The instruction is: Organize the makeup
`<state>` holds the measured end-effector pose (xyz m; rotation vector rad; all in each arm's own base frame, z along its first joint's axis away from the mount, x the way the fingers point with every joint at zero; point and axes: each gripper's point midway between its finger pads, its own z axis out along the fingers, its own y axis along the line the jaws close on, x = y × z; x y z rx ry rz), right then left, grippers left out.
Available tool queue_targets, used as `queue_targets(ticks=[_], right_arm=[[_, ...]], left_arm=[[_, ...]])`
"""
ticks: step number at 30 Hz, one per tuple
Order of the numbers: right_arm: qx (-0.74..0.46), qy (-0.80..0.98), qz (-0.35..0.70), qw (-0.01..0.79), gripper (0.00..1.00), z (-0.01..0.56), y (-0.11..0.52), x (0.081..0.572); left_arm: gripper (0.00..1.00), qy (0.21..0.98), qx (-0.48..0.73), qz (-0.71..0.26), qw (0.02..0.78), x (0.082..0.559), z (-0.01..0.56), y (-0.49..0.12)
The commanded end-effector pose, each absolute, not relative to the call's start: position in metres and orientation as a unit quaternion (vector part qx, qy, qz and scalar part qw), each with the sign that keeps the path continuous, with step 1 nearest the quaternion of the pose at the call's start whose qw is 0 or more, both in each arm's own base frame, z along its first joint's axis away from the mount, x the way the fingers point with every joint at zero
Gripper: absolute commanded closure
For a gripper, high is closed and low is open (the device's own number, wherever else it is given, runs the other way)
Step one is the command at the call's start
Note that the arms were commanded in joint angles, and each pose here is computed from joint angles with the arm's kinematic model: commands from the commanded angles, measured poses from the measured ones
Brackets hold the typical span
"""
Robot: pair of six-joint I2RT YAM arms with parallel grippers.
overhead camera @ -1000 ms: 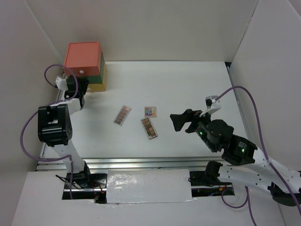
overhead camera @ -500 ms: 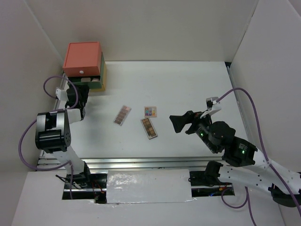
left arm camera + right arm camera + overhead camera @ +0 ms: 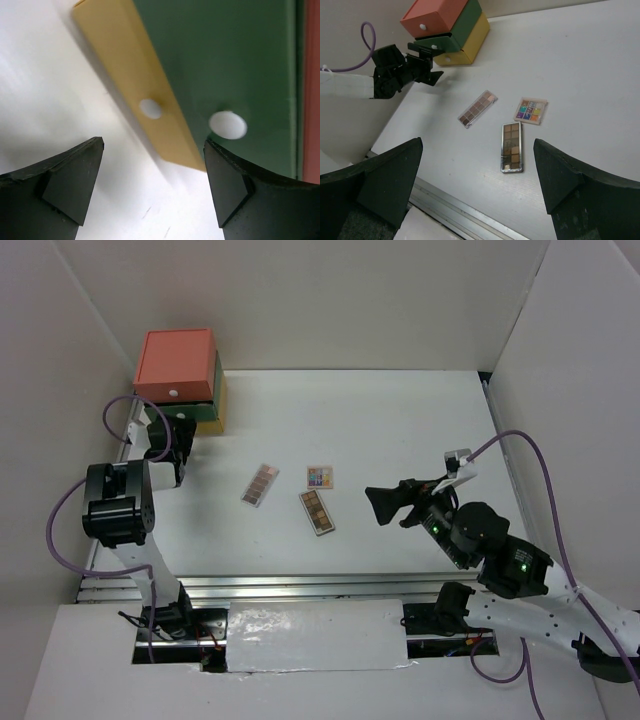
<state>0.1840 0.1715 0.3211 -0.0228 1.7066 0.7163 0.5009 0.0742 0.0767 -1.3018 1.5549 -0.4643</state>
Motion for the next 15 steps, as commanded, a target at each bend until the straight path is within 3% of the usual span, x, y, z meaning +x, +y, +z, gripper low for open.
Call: queue_targets(ticks=[1, 15], right_arm=[[-0.008, 0.730, 0.307, 0.611, 0.00, 0.325, 0.169, 0.186], [-0.015, 0.731, 0.310, 0.608, 0.00, 0.326, 0.176, 0.187]], left_arm=[[0.06, 0.630, -0.513, -0.207, 0.545, 0.523, 0.105, 0.080], [0.06, 0.645, -0.516, -0.202, 0.526, 0.523, 0.088, 0.078]])
